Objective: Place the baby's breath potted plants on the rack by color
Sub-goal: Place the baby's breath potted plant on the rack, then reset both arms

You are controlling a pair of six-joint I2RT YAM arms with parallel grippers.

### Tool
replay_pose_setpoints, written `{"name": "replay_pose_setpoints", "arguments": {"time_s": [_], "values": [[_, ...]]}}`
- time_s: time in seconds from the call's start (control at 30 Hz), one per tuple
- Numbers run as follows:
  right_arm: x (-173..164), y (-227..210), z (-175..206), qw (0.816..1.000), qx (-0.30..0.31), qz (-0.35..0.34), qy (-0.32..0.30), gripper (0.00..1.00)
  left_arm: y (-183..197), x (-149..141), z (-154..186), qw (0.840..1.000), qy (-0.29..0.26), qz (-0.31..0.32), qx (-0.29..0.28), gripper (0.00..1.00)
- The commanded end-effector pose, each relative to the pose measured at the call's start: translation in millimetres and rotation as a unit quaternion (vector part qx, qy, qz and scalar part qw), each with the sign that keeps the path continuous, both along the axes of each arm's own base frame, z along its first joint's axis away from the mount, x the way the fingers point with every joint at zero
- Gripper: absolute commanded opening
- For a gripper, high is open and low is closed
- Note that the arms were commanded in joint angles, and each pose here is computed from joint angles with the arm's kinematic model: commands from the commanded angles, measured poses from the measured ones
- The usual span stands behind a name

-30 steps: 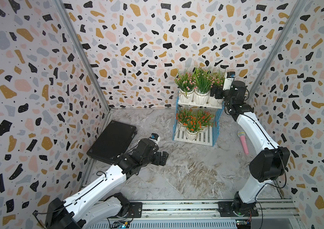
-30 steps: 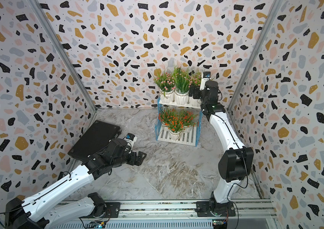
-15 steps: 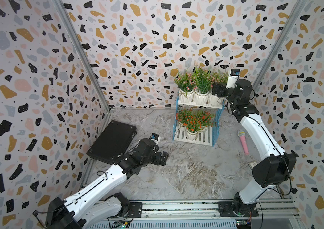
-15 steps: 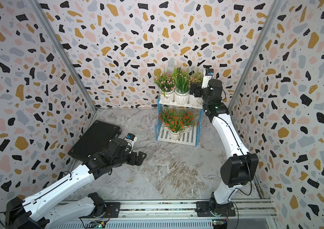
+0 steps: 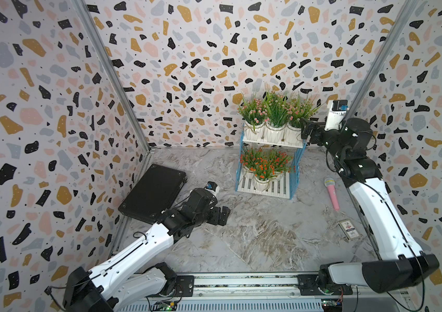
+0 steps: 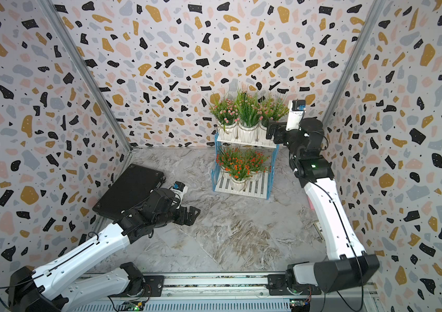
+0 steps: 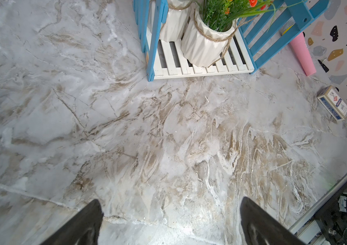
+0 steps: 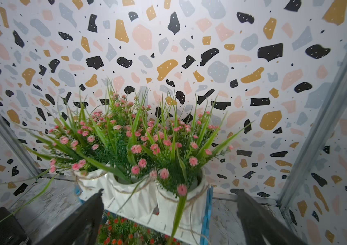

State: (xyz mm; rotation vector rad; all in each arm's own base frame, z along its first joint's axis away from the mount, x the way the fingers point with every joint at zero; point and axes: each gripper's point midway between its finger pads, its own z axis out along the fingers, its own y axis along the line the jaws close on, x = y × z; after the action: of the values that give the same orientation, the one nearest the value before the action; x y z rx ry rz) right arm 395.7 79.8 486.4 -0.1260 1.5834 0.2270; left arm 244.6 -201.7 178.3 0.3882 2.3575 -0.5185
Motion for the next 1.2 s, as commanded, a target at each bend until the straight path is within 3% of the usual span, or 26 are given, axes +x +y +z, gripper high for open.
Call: {"name": "replay_pose_setpoints", "arguments": {"time_s": [0.0, 0.17, 0.27, 0.33, 0.4, 0.53, 0.63, 0.73, 1.03, 1.17], "values": [[-31, -13, -24, 0.999, -0.009, -0.007, 0.042, 1.0, -12, 11, 32, 0.999, -0.033, -0.013, -0.015, 0.99], [-39, -35, -114, 0.987, 0.019, -0.014, 0.158, 1.0, 2, 41, 82, 0.997, -0.075, 0.005, 0.012, 0.99], [-42, -55, -177, 0.973, 0.021, -0.039, 0.226, 1.0, 36, 71, 104, 0.994, -0.088, 0.061, 0.004, 0.99], [-46, -70, -211, 0.964, 0.006, -0.071, 0.256, 1.0, 73, 94, 103, 0.987, -0.103, 0.123, 0.029, 0.99], [-47, -78, -236, 0.958, 0.003, -0.087, 0.274, 1.0, 111, 115, 84, 0.974, -0.103, 0.188, 0.071, 0.99], [-43, -83, -276, 0.949, -0.005, -0.098, 0.3, 1.0, 171, 144, 13, 0.95, -0.049, 0.277, 0.135, 0.99], [-43, -91, -303, 0.941, -0.021, -0.114, 0.319, 1.0, 189, 158, -18, 0.941, -0.05, 0.282, 0.182, 0.99], [-40, -98, -317, 0.941, -0.016, -0.125, 0.314, 1.0, 199, 167, -41, 0.931, -0.087, 0.277, 0.22, 0.99], [-27, -129, -359, 0.942, 0.003, -0.157, 0.296, 1.0, 199, 151, -75, 0.923, -0.206, 0.259, 0.196, 0.99], [-23, -124, -369, 0.959, 0.008, -0.142, 0.245, 1.0, 198, 148, -74, 0.926, -0.209, 0.257, 0.181, 0.99]]}}
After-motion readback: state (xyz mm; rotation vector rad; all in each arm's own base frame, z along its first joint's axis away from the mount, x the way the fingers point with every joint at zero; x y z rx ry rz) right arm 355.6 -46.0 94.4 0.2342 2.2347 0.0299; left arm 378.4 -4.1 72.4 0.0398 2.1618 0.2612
